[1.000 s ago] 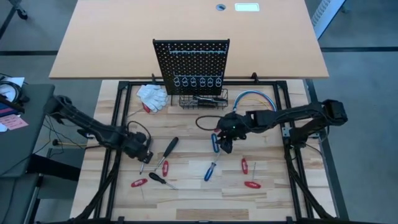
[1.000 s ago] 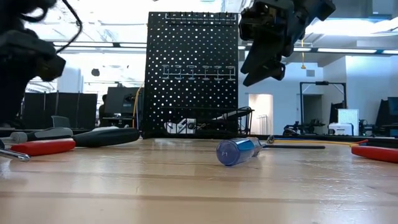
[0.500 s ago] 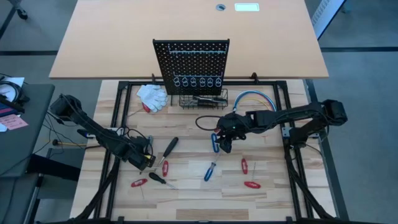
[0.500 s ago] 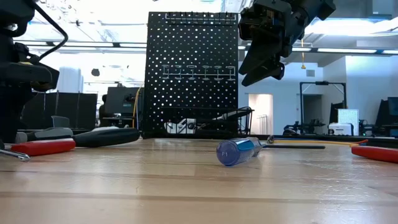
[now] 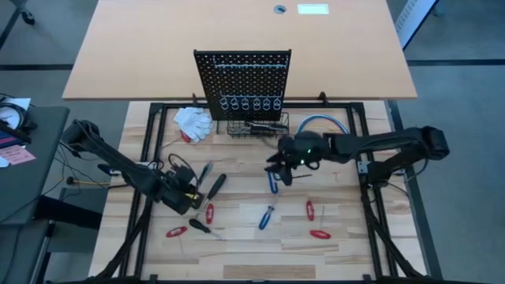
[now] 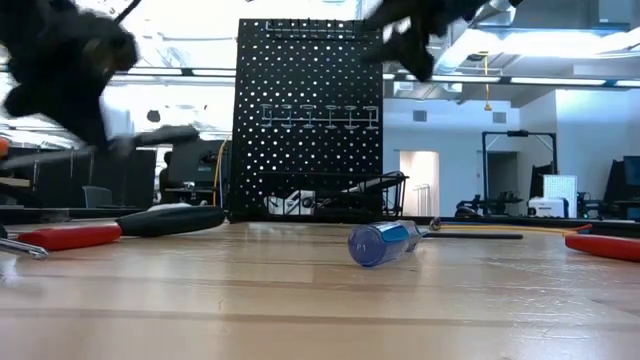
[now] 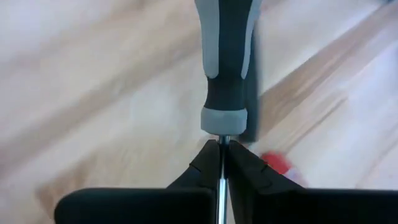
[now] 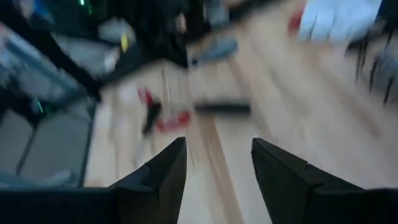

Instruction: Hang tools onto peg board

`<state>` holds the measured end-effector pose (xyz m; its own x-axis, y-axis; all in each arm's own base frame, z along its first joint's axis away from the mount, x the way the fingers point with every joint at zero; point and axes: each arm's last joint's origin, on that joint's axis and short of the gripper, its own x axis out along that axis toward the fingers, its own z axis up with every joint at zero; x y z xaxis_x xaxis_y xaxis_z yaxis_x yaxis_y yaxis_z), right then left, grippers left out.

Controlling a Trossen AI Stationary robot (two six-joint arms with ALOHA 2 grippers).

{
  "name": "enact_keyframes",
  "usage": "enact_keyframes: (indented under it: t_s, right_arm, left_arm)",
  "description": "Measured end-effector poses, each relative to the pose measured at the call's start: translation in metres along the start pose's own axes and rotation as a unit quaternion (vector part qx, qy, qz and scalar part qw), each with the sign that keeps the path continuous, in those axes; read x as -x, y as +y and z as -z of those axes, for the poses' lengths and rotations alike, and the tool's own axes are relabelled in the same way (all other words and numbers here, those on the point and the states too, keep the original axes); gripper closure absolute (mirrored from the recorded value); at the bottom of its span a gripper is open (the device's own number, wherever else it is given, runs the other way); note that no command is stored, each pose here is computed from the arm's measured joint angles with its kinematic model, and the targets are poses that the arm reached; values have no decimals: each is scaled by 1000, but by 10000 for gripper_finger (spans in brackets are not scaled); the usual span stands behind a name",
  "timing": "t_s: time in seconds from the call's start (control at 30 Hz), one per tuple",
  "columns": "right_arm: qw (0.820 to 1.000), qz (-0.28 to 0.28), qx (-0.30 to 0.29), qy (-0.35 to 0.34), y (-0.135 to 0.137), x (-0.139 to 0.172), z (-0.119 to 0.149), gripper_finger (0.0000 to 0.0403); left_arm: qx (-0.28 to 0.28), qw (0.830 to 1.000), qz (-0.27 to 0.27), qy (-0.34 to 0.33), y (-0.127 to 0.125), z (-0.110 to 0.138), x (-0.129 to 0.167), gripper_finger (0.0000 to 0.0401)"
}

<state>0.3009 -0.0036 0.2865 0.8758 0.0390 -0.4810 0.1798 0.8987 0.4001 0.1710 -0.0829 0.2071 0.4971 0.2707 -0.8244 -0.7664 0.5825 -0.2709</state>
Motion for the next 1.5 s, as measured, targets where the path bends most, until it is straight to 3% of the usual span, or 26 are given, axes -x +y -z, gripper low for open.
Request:
enact_keyframes:
  t_s: [0.27,0.43,0.57,0.77,1.03,1.3,1.5]
  right_arm:
    - [985,-58,1,-161,9,21,-58,211]
    - [969,-108,0,-222,12,26,-73,172]
    - [967,-113,-17,-227,10,28,-75,148]
    - [959,-143,-9,-243,21,23,-75,145]
    - [956,-157,-19,-247,30,-7,-82,148]
    - [959,-140,-15,-247,25,-16,-103,193]
    - [964,-129,-14,-234,19,-8,-112,298]
  left_arm:
    - [-72,986,65,-134,-47,-66,40,398]
    - [-86,970,101,-205,-67,-103,57,400]
    - [-91,951,134,-263,-77,-126,70,400]
    - [-106,926,188,-310,-85,-145,78,400]
    - [-125,916,211,-316,-86,-153,77,401]
    - [-130,917,213,-313,-86,-152,76,401]
    - [-119,921,212,-305,-85,-151,75,387]
